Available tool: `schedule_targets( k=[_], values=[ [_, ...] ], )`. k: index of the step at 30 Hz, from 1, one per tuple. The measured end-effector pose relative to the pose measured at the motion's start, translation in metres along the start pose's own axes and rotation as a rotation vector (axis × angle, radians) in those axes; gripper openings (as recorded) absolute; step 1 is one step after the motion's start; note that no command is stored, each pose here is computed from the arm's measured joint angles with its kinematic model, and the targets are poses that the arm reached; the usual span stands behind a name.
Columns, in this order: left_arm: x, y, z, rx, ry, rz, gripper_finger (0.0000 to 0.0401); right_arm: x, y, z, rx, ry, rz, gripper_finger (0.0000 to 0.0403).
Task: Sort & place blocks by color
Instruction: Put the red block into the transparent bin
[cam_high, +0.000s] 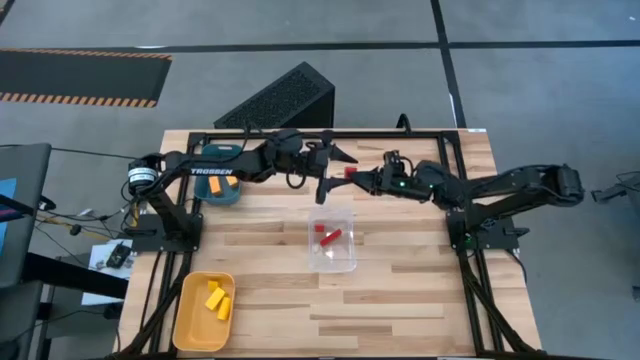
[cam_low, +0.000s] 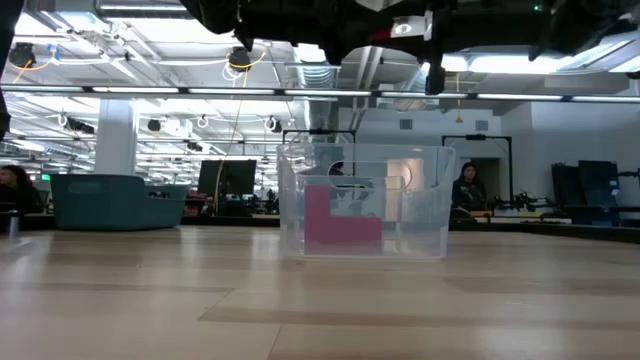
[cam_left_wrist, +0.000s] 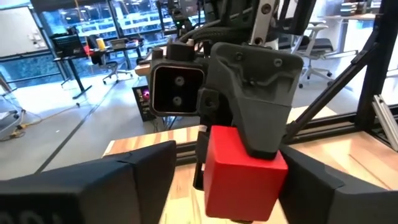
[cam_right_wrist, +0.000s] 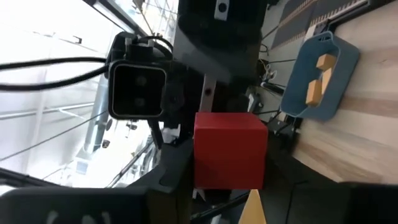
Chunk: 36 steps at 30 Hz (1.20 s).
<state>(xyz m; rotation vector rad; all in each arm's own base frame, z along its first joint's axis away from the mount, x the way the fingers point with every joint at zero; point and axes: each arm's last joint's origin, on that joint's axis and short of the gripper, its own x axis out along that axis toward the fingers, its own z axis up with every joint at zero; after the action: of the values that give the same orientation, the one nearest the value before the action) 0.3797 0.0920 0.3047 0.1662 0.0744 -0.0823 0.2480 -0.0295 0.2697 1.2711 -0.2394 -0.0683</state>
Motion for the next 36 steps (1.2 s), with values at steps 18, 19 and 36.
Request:
schedule_targets(
  k=[18,19,36],
  values=[
    [-0.013,0.022,0.002,-0.2,0.003,0.116,0.0109,0.002,0.005,0.02,-0.134,-0.066,0.038,0.0195],
    [-0.016,0.023,0.005,-0.234,0.008,0.151,0.0116,0.0,0.007,0.023,-0.163,-0.075,0.041,0.02],
    [0.005,-0.074,-0.069,-0.44,0.589,0.042,0.012,-0.039,0.013,0.06,-0.421,-0.023,-0.131,0.0202]
  ],
)
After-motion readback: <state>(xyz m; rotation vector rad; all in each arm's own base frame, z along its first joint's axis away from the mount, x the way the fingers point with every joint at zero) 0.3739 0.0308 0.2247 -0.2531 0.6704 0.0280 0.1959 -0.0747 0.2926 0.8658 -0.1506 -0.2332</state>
